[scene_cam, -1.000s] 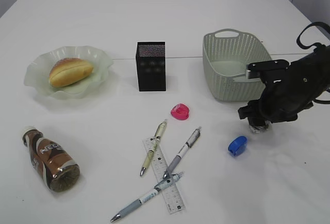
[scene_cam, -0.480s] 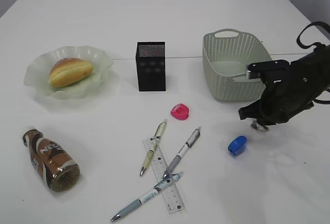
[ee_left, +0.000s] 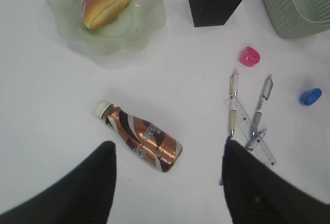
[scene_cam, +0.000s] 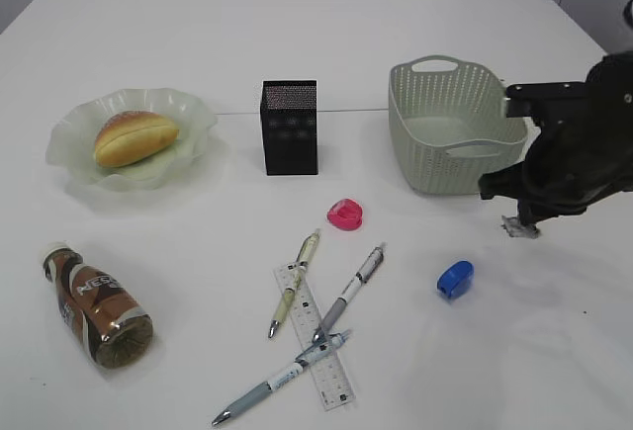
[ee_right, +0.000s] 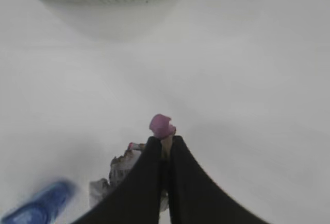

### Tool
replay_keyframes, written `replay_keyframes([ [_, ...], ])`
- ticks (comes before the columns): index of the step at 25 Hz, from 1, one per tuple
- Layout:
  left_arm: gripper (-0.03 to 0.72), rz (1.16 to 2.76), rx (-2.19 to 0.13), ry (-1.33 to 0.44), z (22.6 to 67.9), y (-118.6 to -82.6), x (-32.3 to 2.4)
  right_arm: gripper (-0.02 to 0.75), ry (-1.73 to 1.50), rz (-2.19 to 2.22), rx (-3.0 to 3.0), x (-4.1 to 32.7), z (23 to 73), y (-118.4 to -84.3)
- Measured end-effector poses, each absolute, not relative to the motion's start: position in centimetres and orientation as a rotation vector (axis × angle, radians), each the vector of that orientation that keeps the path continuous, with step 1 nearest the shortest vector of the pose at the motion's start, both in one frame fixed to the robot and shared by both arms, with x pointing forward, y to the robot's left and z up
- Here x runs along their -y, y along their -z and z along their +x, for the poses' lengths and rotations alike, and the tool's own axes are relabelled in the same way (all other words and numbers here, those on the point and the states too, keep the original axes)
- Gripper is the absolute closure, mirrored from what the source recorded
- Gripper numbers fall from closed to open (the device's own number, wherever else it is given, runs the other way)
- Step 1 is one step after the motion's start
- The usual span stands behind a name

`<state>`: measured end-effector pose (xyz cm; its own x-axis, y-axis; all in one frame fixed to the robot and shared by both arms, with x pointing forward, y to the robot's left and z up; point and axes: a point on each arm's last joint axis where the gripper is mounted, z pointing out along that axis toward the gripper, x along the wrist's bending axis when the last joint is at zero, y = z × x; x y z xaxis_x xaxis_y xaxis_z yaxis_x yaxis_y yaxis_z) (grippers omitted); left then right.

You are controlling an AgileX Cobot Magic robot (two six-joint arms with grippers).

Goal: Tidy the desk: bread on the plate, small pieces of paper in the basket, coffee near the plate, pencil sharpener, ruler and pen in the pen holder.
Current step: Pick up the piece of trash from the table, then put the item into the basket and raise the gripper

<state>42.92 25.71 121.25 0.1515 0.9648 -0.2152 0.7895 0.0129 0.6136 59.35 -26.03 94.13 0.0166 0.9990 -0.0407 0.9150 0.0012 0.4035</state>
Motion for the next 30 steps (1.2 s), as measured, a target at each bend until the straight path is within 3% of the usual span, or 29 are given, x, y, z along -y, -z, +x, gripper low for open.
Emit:
replay_keyframes([
  [9, 0.213, 1.812, -1.675, -0.362, 42.9, -121.2, -25.7, 0.745, -0.449, 1.987, -1.893, 26.3, 57.4, -100.4],
  [18, 0.206, 1.812, -1.675, -0.362, 42.9, -121.2, -25.7, 0.745, -0.643, 1.86, -1.784, 25.6, 62.8, -106.4],
  [30, 0.162, 1.814, -1.676, -0.366, 42.9, -121.2, -25.7, 0.745, -0.59, 1.883, -1.795, 24.7, 71.2, -104.4],
])
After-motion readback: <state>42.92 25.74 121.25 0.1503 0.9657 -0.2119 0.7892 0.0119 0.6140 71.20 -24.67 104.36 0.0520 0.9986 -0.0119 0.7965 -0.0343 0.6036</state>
